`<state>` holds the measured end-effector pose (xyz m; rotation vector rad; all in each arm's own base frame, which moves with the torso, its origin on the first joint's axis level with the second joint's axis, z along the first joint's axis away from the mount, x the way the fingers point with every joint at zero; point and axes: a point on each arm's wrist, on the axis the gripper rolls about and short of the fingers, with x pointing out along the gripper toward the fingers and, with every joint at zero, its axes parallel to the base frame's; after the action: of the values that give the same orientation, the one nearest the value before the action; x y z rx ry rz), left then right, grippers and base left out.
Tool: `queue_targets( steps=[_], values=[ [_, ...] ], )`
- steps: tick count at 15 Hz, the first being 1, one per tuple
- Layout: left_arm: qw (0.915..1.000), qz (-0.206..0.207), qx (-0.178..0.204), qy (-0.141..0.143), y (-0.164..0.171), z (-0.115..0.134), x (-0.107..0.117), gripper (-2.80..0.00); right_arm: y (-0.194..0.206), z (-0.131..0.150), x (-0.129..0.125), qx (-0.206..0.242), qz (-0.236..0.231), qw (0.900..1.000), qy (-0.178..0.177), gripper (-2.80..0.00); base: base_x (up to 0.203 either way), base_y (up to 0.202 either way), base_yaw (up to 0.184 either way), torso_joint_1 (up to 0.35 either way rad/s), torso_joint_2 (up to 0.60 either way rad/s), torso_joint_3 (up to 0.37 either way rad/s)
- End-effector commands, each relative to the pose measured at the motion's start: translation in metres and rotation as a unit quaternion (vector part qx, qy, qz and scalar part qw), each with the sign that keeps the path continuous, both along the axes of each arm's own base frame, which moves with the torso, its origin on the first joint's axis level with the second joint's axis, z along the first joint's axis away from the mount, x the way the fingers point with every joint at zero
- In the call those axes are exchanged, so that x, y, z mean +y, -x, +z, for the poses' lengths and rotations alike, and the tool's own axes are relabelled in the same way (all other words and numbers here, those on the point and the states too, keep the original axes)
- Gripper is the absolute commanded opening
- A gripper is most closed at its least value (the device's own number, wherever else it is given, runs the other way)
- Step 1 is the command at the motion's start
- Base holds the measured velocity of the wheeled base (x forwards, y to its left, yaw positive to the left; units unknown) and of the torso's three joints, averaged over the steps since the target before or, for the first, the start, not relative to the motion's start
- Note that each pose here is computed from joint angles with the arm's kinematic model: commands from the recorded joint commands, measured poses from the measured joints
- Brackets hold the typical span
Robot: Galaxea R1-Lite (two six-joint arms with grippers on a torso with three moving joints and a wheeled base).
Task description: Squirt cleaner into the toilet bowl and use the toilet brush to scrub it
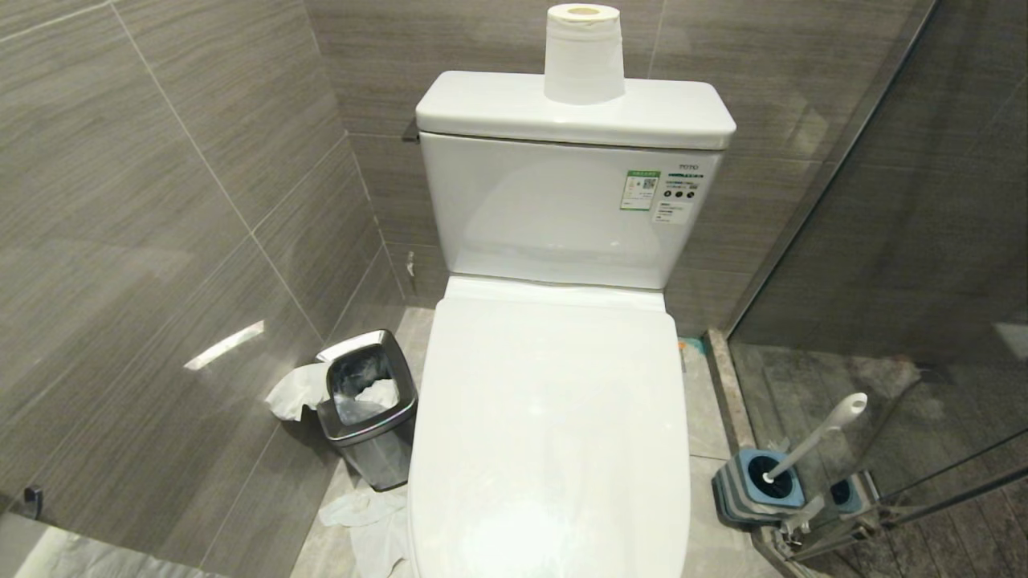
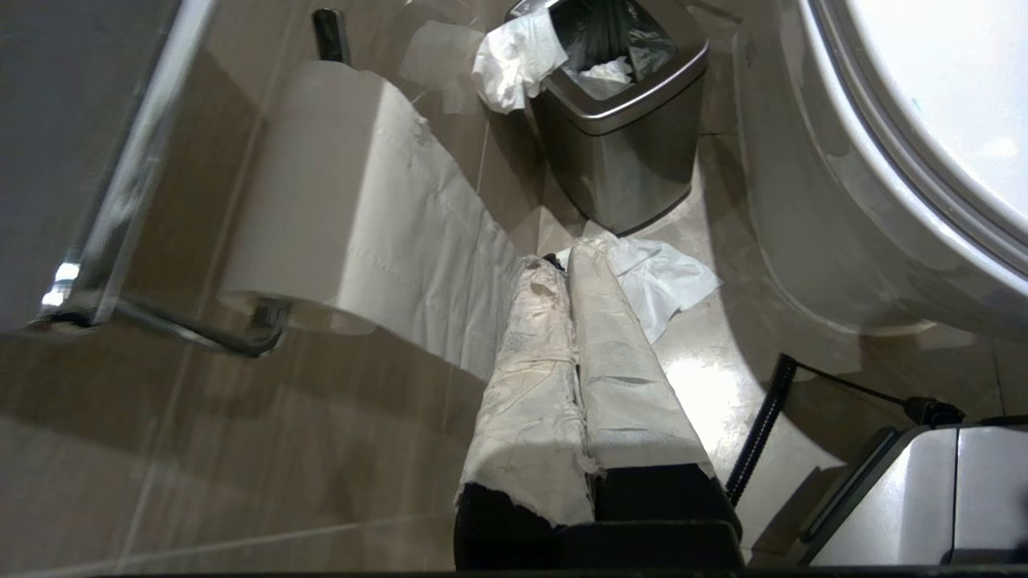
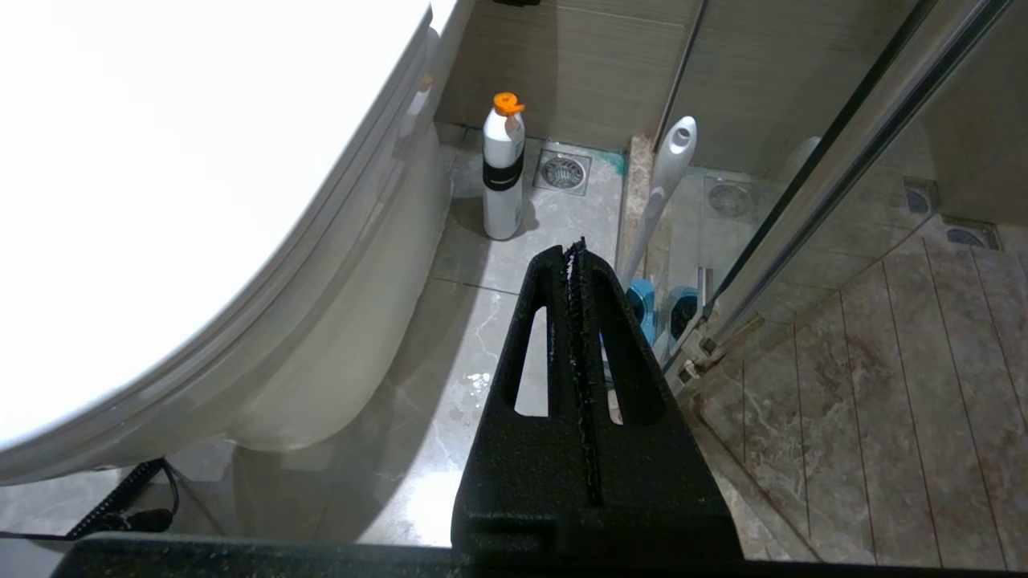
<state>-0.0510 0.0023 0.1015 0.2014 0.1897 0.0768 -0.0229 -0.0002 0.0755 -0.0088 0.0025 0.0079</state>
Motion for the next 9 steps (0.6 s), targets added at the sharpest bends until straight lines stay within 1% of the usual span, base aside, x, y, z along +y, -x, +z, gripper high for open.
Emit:
queue_targets(
  steps=[1,3,5,6,7,9],
  values=[
    [0.9999,-0.011,0.003,0.005,-0.008,-0.011,0.000,-2.80,0.000,0.000,0.000,0.001,0.000,1.000,0.000,-2.80,0.000,0.000,0.000,0.000,0.00,0.000],
    [0.9999,-0.013,-0.008,0.004,-0.013,-0.017,0.000,-2.80,0.000,0.000,0.000,0.001,0.000,1.000,0.000,-2.80,0.000,0.000,0.000,0.000,0.00,0.000],
    [0.9989,-0.015,-0.044,0.003,-0.018,-0.016,0.000,-2.80,0.000,0.000,0.000,0.001,0.001,1.000,0.000,-2.80,0.000,0.000,0.000,0.000,0.00,0.000],
    [0.9986,-0.019,-0.050,0.000,-0.020,-0.018,-0.001,-2.80,0.000,0.000,0.000,0.001,0.000,1.000,0.000,-2.80,0.000,0.000,0.000,0.000,0.00,0.000],
    [0.9973,-0.024,-0.069,-0.006,-0.022,-0.017,-0.001,-2.80,0.000,0.000,0.000,0.001,0.001,1.000,0.000,-2.80,0.000,0.000,0.000,0.000,0.00,0.000],
    [0.9906,-0.050,-0.126,-0.017,-0.028,-0.018,-0.002,-2.80,0.000,0.000,0.000,0.001,0.000,1.000,0.000,-2.80,0.000,0.000,0.000,0.000,0.00,0.000]
  ],
)
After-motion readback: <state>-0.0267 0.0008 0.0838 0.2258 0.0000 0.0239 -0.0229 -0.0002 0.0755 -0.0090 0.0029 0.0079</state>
